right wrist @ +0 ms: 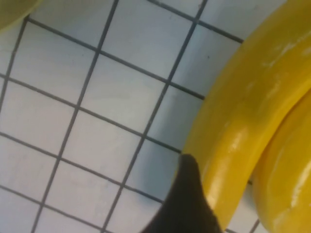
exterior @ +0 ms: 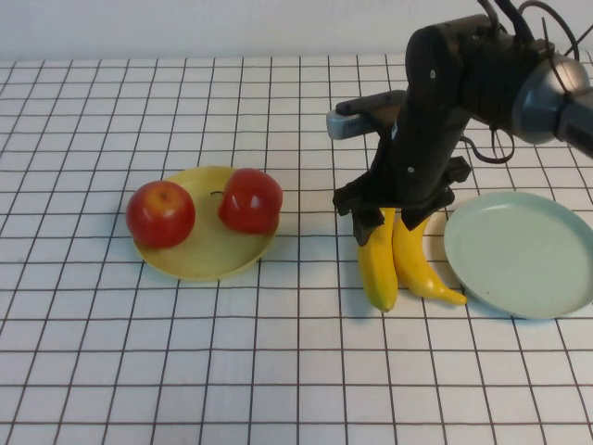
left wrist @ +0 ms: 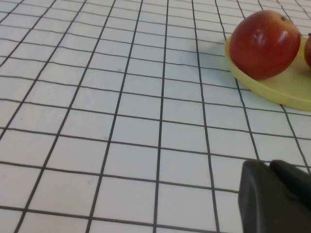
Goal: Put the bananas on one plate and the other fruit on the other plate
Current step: Put another type of fruit in the right plate
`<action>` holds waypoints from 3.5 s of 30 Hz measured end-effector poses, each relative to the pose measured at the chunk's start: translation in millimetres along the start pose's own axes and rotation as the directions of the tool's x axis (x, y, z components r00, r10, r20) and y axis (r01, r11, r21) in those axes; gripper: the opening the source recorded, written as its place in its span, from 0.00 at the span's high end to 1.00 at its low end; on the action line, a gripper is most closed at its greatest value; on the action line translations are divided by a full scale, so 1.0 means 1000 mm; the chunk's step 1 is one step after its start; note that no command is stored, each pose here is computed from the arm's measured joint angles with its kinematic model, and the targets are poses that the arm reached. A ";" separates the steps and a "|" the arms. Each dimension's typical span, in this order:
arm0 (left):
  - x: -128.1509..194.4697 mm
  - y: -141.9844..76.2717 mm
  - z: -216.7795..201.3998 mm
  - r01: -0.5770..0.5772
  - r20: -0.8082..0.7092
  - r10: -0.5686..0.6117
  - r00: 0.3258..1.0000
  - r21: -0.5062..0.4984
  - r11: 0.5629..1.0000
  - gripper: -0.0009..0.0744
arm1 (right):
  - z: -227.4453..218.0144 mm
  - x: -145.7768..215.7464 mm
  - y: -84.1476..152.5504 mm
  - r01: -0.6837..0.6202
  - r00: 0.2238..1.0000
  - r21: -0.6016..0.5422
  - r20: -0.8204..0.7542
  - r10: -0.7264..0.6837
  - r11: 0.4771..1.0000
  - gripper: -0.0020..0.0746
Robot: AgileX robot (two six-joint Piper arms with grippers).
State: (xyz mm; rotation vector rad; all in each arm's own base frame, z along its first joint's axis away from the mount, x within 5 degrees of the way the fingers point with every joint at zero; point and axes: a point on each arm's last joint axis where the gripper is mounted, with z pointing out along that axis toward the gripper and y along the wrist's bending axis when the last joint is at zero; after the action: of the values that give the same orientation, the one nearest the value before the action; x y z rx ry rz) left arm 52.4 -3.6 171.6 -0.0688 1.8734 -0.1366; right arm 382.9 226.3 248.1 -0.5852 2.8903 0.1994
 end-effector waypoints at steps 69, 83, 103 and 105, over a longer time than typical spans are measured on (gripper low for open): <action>0.000 0.000 0.000 0.000 0.000 0.000 1.000 0.000 1.000 0.99 | -0.005 0.100 -0.140 -0.318 0.942 0.027 0.119 0.313 0.948 0.25; 0.000 0.000 0.000 0.000 0.000 0.000 1.000 0.000 1.000 0.99 | -0.026 0.042 -0.035 -0.076 0.977 -0.052 0.195 0.085 0.996 0.25; 0.000 0.000 0.000 0.000 0.000 0.000 1.000 0.000 1.000 0.99 | 0.056 0.025 -0.028 -0.026 1.000 0.001 0.016 0.026 1.000 0.36; 0.000 0.000 0.000 0.000 0.000 0.000 1.000 0.000 1.000 0.99 | 0.063 0.026 -0.028 -0.029 1.000 -0.004 0.000 0.029 1.000 0.46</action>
State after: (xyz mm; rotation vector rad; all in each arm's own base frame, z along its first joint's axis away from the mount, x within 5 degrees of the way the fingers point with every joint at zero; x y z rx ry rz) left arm 52.4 -3.6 171.6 -0.0688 1.8734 -0.1366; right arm 380.1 201.9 179.0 -0.5449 2.9003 0.2085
